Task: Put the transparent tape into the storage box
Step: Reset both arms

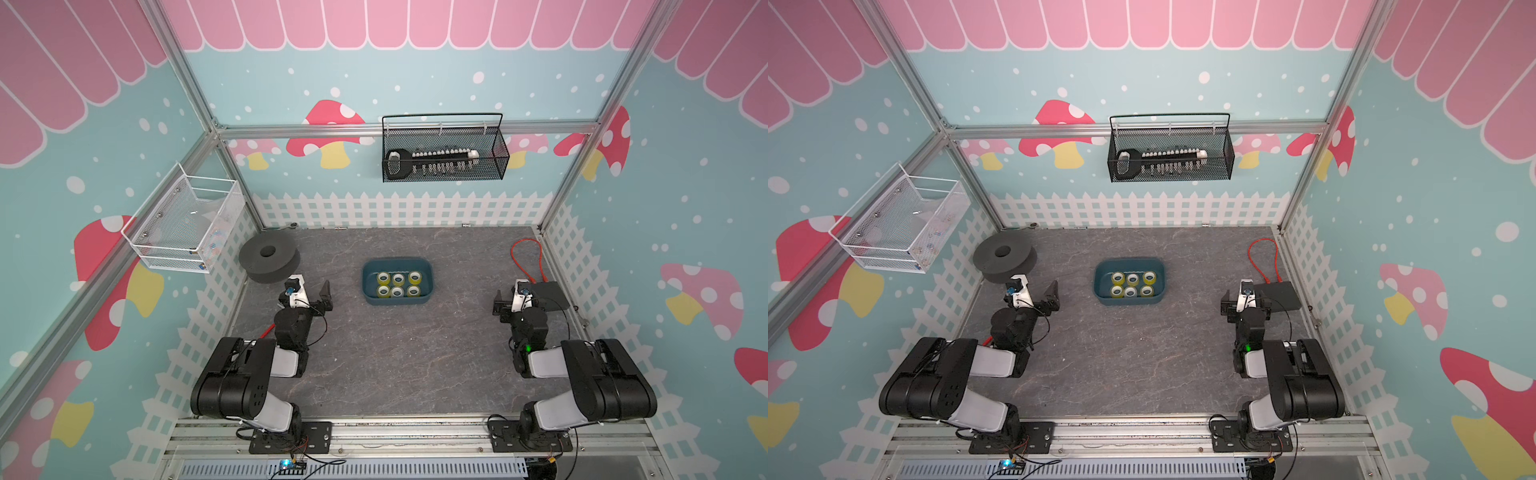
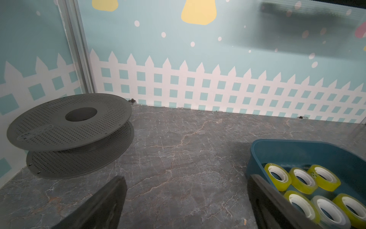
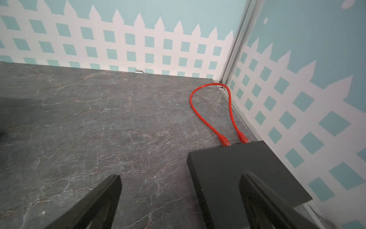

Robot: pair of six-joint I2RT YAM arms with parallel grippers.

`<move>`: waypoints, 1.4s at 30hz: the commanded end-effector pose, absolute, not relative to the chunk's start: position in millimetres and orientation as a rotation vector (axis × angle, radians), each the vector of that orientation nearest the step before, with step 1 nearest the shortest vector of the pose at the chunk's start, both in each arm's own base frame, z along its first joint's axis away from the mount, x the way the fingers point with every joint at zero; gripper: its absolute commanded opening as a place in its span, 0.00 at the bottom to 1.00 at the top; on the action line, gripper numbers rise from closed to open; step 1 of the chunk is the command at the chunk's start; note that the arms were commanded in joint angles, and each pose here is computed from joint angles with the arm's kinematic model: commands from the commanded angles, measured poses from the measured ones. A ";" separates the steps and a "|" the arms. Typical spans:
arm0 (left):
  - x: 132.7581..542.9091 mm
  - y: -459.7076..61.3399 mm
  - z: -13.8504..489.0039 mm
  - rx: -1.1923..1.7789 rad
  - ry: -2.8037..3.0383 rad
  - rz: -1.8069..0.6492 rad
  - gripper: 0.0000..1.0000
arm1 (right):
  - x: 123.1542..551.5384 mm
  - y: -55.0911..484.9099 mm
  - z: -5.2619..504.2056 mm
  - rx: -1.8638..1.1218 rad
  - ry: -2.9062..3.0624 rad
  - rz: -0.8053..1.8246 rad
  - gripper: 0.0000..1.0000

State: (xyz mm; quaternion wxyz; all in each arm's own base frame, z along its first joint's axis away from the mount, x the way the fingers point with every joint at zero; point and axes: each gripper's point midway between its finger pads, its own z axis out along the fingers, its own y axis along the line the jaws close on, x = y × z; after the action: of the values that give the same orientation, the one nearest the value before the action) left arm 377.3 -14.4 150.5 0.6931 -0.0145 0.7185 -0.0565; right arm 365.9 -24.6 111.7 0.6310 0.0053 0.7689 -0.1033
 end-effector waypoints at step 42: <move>377.1 -15.9 152.0 -0.016 1.594 -0.106 0.99 | 371.0 -16.4 136.6 -0.037 1.653 -0.208 0.99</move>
State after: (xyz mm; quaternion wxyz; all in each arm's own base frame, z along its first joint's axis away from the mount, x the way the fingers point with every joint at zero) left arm 377.3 -15.6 152.0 0.6953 -0.0122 0.7164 -0.0560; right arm 370.3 -16.3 130.5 0.6638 -0.0131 0.7423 -0.0907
